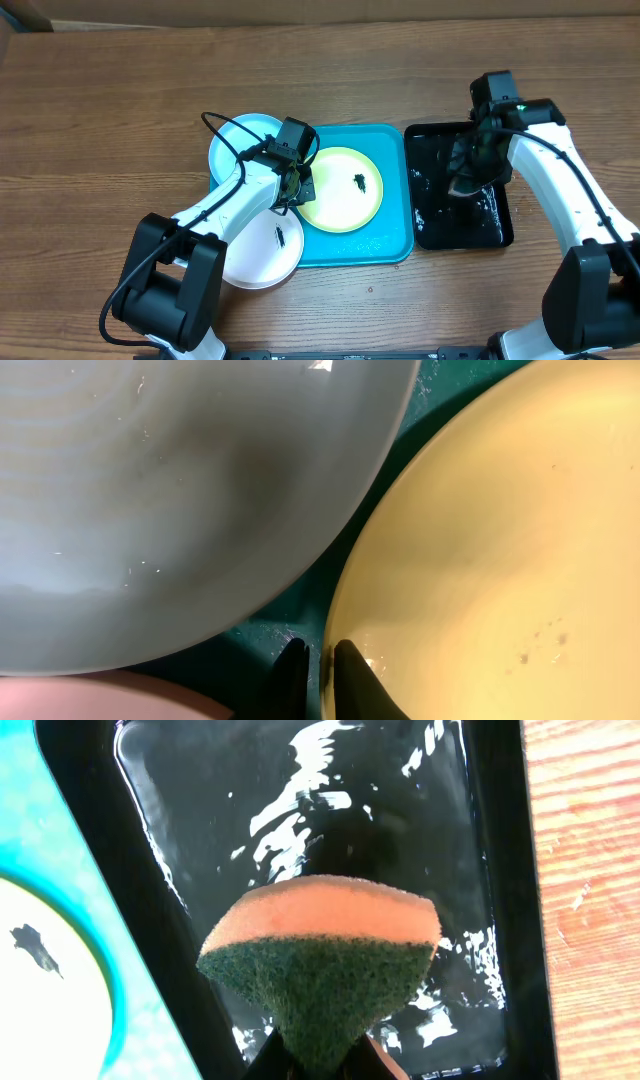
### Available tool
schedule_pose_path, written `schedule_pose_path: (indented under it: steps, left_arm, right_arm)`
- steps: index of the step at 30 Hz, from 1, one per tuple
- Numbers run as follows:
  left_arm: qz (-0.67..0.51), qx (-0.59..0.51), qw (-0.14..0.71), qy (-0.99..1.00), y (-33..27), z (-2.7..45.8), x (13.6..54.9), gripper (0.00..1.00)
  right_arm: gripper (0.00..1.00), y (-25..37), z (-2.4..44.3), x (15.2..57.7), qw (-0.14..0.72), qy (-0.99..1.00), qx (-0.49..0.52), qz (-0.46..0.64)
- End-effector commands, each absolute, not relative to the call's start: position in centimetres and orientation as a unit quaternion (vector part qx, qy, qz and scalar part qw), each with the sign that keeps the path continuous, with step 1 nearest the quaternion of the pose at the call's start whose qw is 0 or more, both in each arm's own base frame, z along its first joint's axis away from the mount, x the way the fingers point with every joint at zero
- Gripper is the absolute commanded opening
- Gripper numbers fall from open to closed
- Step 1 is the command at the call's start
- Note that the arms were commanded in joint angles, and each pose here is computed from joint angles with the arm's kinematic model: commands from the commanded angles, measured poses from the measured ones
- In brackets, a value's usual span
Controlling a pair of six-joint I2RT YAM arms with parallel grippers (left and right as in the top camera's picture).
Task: Clean dirty plates on tray and stack at the side
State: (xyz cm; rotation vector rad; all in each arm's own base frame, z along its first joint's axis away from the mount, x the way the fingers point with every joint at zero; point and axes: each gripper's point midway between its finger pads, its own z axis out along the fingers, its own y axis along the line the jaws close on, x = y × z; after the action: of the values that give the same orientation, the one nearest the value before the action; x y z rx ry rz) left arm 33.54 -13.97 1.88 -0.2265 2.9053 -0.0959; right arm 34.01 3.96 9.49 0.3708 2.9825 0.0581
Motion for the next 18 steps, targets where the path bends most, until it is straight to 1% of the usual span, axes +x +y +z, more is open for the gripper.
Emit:
schedule_pose_path:
  steps: [1, 4, 6, 11, 12, 18]
  left_arm:
    - [-0.025, -0.073, 0.102, 0.992, -13.8, 1.1, 33.2, 0.10]
    - [-0.025, -0.073, 0.102, 0.992, -13.8, 1.1, 33.2, 0.07]
    - [-0.025, -0.073, 0.102, 0.992, -13.8, 1.1, 33.2, 0.06]
    - [-0.025, -0.073, 0.102, 0.992, -13.8, 1.1, 33.2, 0.15]
    - [-0.025, -0.073, 0.102, 0.992, -13.8, 1.1, 33.2, 0.15]
    - [-0.024, -0.073, 0.100, 0.992, -13.8, 0.7, 33.2, 0.09]
  right_arm:
    - [0.04, 4.0, 7.7, 33.1, 0.058, 0.991, 0.121, 0.018]
    - [0.04, 4.2, 6.0, 32.8, 0.060, 0.991, 0.120, 0.024]
    - [0.04, 4.5, 6.0, 32.9, 0.061, 0.991, 0.114, 0.034]
    - [0.04, 4.9, 7.9, 34.2, 0.079, 0.991, 0.102, 0.044]
    - [0.04, 4.9, 8.2, 34.3, 0.082, 0.990, 0.102, 0.045]
    - [0.04, 4.8, 8.1, 33.7, 0.069, 0.991, 0.103, 0.042]
